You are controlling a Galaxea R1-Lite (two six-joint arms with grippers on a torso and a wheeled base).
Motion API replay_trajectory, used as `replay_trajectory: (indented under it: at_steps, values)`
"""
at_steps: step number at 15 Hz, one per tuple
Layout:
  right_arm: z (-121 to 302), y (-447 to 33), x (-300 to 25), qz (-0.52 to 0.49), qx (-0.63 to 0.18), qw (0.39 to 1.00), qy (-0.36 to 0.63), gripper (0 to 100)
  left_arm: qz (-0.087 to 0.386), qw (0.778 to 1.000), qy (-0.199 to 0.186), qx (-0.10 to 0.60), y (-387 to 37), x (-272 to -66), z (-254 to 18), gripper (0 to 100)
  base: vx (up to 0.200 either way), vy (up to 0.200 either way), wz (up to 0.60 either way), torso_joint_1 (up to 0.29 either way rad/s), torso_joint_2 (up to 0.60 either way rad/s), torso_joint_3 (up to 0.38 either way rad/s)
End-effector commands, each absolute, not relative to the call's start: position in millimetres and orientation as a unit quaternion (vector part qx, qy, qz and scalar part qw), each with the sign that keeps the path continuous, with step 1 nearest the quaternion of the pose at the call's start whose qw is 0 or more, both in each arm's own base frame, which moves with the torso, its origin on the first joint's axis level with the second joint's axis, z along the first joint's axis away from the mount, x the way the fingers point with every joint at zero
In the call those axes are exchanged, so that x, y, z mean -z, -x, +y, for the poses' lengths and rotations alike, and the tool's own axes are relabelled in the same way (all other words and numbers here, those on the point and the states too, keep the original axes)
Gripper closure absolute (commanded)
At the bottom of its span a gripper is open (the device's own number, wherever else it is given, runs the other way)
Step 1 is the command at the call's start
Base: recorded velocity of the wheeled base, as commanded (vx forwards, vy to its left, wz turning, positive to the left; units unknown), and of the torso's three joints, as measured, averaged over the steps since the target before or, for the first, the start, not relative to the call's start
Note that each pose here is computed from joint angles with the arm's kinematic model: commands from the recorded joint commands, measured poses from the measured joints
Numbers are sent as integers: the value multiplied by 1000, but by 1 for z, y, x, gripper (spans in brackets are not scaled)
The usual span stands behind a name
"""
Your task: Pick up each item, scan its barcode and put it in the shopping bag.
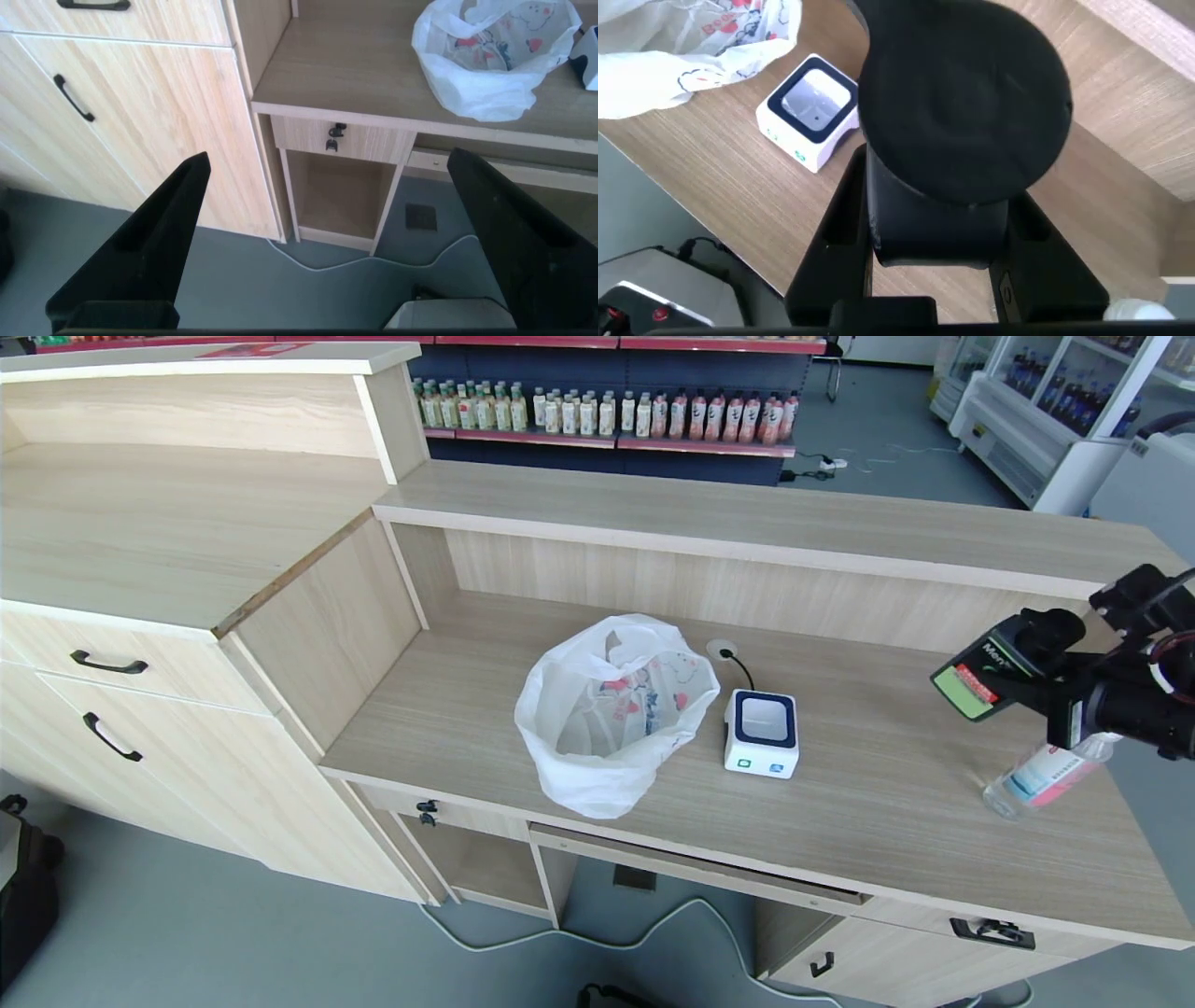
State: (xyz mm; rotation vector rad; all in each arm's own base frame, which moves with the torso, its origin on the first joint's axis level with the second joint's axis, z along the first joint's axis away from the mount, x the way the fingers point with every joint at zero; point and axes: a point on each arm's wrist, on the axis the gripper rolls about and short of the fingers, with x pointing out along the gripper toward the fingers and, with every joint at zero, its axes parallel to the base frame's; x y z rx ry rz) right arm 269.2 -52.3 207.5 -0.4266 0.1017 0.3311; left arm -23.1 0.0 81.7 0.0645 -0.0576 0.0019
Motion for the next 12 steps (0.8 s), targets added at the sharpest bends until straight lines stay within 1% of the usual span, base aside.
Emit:
replay_trajectory:
  at_steps: [1,3,6,8,10,12]
  values:
    - [-57,-253,-223,27,-141,963,226,100,-29,999,-32,-1,23,-82,0,0,0,0,0,0,0,0]
    - [-65,-250,-226,21,-126,957,259,100,-29,999,-32,-1,23,-82,0,0,0,0,0,0,0,0]
    - [-64,-254,-238,-3,-122,952,282,100,-29,999,-32,-1,23,-82,0,0,0,0,600,1,1,2]
    - [-55,-260,-245,-20,-130,947,292,100,-29,999,-32,-2,23,-82,0,0,0,0,600,5,2,0]
    - [-26,-286,-247,-20,-98,957,273,100,-29,999,-32,-1,23,-82,0,0,0,0,600,0,0,5]
    - [-3,-318,-239,-26,-80,963,255,100,-29,999,-32,-1,23,-82,0,0,0,0,600,-2,-5,5]
